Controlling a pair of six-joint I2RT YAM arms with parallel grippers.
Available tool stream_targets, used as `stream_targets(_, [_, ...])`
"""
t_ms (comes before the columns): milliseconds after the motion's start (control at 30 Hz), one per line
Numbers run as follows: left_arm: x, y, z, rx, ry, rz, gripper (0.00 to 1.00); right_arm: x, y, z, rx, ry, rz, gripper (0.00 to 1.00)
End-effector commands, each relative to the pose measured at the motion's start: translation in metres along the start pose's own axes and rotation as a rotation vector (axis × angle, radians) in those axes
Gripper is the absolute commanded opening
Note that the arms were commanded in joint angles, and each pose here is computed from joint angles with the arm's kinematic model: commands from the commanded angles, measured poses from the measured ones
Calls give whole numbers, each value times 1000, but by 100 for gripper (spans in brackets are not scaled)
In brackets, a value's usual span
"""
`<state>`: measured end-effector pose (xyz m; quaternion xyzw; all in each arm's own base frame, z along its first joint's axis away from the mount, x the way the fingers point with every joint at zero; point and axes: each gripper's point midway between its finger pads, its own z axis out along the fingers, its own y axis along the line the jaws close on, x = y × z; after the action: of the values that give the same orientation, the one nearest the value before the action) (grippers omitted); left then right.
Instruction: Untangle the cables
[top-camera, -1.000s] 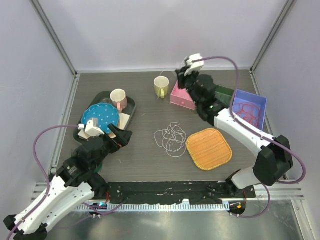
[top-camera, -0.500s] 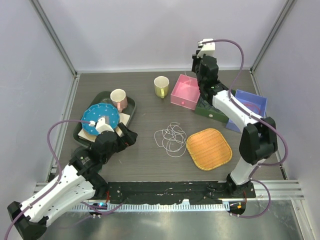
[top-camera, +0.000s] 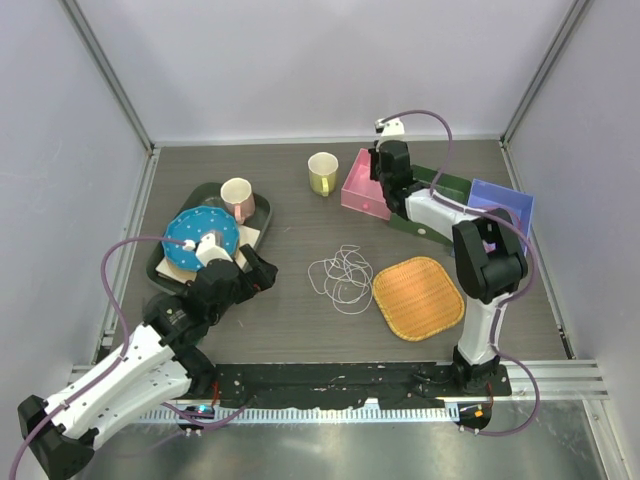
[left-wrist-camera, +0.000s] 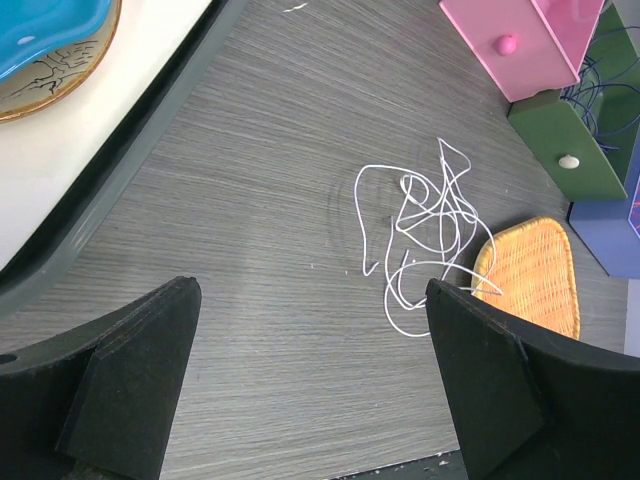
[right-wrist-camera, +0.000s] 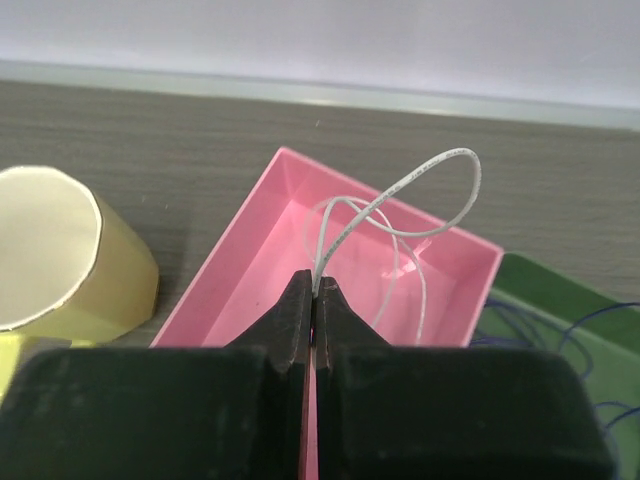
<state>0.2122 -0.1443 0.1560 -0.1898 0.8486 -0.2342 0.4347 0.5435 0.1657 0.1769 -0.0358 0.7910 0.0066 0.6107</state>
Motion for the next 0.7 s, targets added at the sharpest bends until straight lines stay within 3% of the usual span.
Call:
stream_targets(0, [-11, -6, 0, 26, -48, -2, 100, 16, 21, 9, -68, 27, 123, 1])
stream_targets(67, [-10, -5, 1, 25, -47, 1, 100, 28, 24, 8, -73, 74, 140, 1])
stream_targets(133, [-10, -6, 1, 26, -46, 1, 100, 33, 26, 7, -79, 95, 159, 8])
stream_targets(167, [-9, -5, 2, 23, -43, 2, 100, 32, 26, 6, -79, 95, 160, 25])
stream_targets(200, [-9, -6, 2, 26, -40, 2, 100, 25, 25, 3, -75, 87, 164, 32])
stream_targets(433, [-1, -12, 7, 45, -7, 4, 100, -37, 24, -37, -134, 4, 156, 71])
stream_targets(500, [2, -14, 10, 51, 4, 5, 100, -38, 34, -55, -179, 5, 113, 90])
stream_targets(567, [7, -16, 12, 62, 26, 12, 100, -43, 42, -85, -214, -15, 50, 92])
stream_targets(667, [13, -26, 16, 110, 57, 29, 100, -17, 62, -133, -253, 37, 4, 93])
